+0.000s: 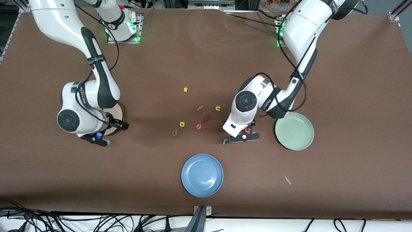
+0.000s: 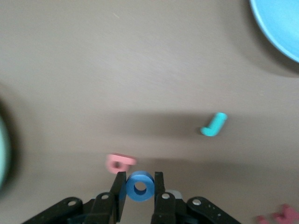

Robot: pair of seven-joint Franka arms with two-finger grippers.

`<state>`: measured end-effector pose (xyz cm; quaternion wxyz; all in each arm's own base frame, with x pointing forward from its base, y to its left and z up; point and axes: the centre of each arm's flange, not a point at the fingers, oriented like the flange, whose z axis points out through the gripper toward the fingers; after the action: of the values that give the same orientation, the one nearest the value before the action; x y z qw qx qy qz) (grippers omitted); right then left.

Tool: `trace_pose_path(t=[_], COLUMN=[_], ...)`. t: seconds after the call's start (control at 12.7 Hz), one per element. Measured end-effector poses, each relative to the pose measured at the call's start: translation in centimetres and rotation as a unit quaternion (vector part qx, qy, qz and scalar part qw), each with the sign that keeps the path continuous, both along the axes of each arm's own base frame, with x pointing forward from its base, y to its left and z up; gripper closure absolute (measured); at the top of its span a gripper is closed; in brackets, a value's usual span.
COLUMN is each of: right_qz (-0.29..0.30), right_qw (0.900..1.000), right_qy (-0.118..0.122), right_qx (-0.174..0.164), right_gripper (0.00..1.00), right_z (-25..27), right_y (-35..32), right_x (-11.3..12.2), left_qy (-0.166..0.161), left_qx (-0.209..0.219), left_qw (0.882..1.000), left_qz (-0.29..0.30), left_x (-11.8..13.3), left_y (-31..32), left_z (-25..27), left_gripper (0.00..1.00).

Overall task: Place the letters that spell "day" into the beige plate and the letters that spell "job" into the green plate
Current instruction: 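Grasp the green p with the right gripper while the left gripper lifts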

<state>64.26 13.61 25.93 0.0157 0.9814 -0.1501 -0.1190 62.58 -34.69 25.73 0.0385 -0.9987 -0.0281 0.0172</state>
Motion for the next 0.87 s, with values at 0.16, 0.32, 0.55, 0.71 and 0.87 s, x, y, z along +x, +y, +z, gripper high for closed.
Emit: trace_pose_path(t=[0.16,0.32,0.55,0.71,0.87], right_qz=[0.004,0.02,0.045,0.064,0.076], right_qw=[0.999,0.998,0.995,0.993,0.99], right_qy=[-0.033,-0.062,-0.084,-0.097,-0.116], right_qx=[0.012,0.013,0.016,0.022,0.035], right_gripper=[0.0,0.0,0.0,0.0,0.0], right_z=[0.3,-0.6,-3.2,-3.9,-4.3], right_y=[4.7,10.0,14.4,15.4,16.9], right_x=[-0.2,-1.1,-1.8,-1.0,-0.2], left_qy=[0.022,0.055,0.087,0.107,0.123], left_qx=[0.012,0.018,0.016,0.012,0.014], left_qw=[0.998,0.992,0.984,0.977,0.974], left_qz=[-0.05,-0.111,-0.157,-0.182,-0.188], left_x=[1.1,2.1,2.8,2.8,2.7], left_y=[3.5,7.5,11.9,14.7,17.5], left_z=[1.3,1.4,0.2,-1.2,-2.4], left_gripper=[0.75,0.75,0.75,0.75,0.75])
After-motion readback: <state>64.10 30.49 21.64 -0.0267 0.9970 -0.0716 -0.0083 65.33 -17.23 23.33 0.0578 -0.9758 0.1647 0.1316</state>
